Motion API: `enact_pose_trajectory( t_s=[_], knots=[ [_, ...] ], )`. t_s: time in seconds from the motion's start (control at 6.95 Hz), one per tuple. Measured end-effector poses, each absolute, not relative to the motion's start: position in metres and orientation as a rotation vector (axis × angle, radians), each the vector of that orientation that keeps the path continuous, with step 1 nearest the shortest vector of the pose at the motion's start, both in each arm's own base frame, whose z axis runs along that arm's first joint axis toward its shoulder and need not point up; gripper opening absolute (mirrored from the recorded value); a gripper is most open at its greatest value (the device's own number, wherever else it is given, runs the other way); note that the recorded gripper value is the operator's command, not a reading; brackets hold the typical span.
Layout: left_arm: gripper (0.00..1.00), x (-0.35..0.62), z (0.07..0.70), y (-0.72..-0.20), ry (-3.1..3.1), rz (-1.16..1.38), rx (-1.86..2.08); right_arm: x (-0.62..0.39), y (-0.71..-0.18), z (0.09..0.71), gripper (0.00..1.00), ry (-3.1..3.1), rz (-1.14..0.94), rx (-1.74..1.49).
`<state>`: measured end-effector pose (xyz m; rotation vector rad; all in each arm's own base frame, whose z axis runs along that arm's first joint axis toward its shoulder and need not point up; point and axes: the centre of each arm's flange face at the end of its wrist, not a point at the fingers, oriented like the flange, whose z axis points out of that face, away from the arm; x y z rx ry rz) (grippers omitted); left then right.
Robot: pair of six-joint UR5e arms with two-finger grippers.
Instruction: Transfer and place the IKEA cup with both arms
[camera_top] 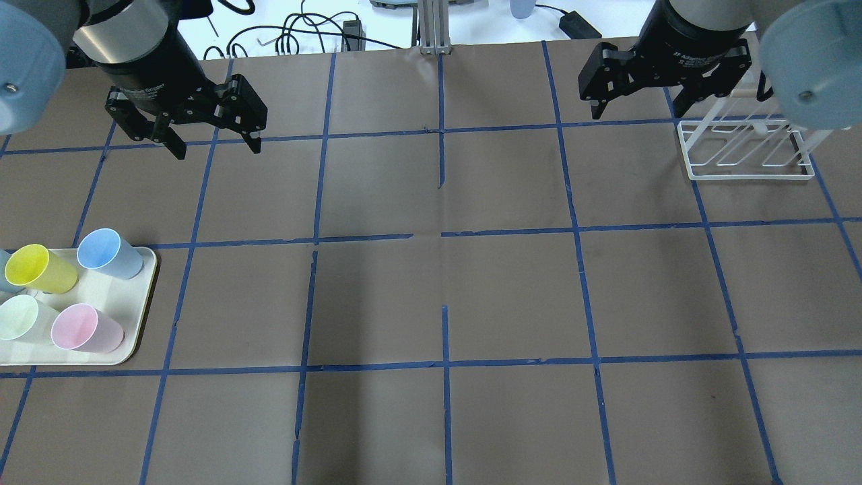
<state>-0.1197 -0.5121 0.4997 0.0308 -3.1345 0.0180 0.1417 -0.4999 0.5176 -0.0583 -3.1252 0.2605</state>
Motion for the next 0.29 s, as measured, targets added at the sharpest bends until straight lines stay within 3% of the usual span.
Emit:
enact_pose_trajectory(
  t_s=[0.29],
  knots=[
    [1.0, -0.1193, 0.5023, -0.5111, -3.135, 0.025, -0.012, 0.1417, -0.4999, 0.5176, 1.0, -3.126, 0.26, -0.058]
  ],
)
